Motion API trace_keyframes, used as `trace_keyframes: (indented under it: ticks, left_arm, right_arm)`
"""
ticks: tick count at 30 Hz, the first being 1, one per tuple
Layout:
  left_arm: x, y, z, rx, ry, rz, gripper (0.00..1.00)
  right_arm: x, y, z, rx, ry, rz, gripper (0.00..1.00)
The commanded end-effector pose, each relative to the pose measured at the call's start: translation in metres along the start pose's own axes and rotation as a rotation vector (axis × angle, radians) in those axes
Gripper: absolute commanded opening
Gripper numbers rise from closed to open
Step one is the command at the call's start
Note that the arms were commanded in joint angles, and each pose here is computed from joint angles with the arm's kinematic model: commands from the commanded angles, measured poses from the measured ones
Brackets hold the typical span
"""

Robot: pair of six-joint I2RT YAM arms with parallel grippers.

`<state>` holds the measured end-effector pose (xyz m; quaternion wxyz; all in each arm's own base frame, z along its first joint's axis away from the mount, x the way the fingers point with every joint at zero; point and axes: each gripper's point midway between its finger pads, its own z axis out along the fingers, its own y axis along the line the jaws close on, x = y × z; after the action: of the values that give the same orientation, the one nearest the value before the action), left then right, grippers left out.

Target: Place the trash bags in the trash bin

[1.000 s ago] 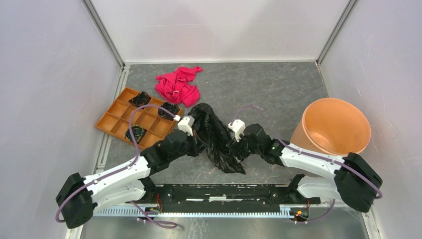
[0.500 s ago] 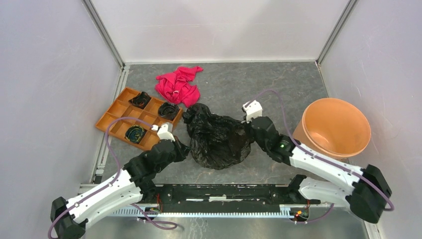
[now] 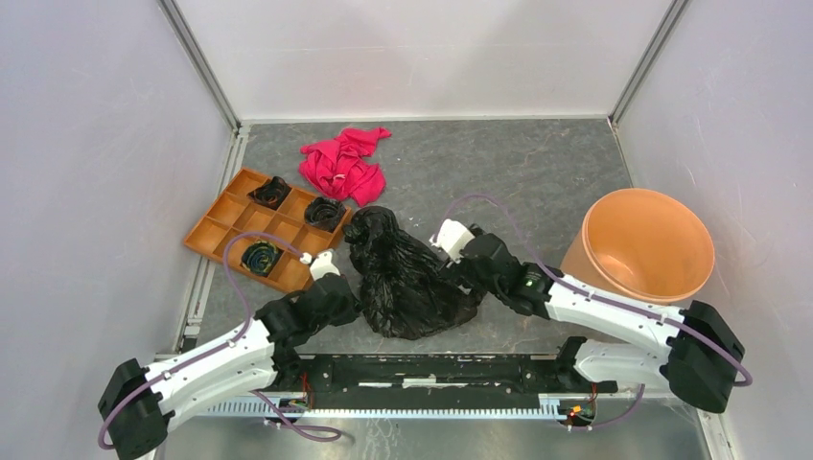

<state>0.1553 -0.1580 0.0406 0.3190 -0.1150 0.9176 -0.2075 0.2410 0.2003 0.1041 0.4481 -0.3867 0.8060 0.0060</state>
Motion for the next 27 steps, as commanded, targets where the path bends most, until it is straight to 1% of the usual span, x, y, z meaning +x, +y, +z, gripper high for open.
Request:
trace_keyframes:
  ticks: [1,4,6,11,13,16,19,22,24,25,26,27]
  left_arm:
    - [-0.003,-0.008,0.000,0.033,-0.016,-0.067,0.02]
    - [-0.004,-0.009,-0.003,0.039,-0.021,-0.072,0.02]
    - [-0.006,-0.008,-0.004,0.038,-0.027,-0.072,0.02]
    - [-0.007,-0.008,-0.007,0.044,-0.034,-0.073,0.02]
    - [-0.008,-0.007,-0.009,0.041,-0.038,-0.071,0.02]
    - [-0.010,-0.005,-0.011,0.036,-0.044,-0.070,0.02]
    - [-0.012,-0.004,-0.012,0.035,-0.057,-0.069,0.02]
    - [-0.013,-0.003,-0.012,0.033,-0.067,-0.069,0.02]
    - [-0.014,-0.004,-0.013,0.033,-0.069,-0.068,0.02]
    - [-0.015,-0.004,-0.013,0.033,-0.069,-0.065,0.02]
    - [-0.015,-0.005,-0.013,0.033,-0.068,-0.064,0.02]
    - [-0.016,-0.007,-0.014,0.038,-0.068,-0.064,0.02]
  right_arm:
    - [-0.070,0.020,-0.009,-0.055,-0.166,-0.209,0.79]
    - [-0.084,0.048,-0.002,-0.107,-0.179,-0.316,0.82]
    - [-0.086,0.071,0.008,-0.151,-0.176,-0.370,0.83]
    - [-0.084,0.109,0.035,-0.200,-0.137,-0.452,0.80]
    - [-0.073,0.110,0.044,-0.163,-0.100,-0.476,0.76]
    - [-0.056,0.096,0.053,-0.057,-0.006,-0.523,0.66]
    - [-0.047,0.086,0.051,0.002,0.025,-0.550,0.66]
    - [-0.041,0.076,0.047,0.051,0.022,-0.542,0.66]
    - [-0.038,0.072,0.046,0.075,0.012,-0.531,0.64]
    - [-0.034,0.072,0.046,0.077,0.012,-0.532,0.57]
    - [-0.039,0.072,0.048,0.086,-0.018,-0.509,0.42]
    - [-0.038,0.073,0.048,0.088,-0.027,-0.494,0.25]
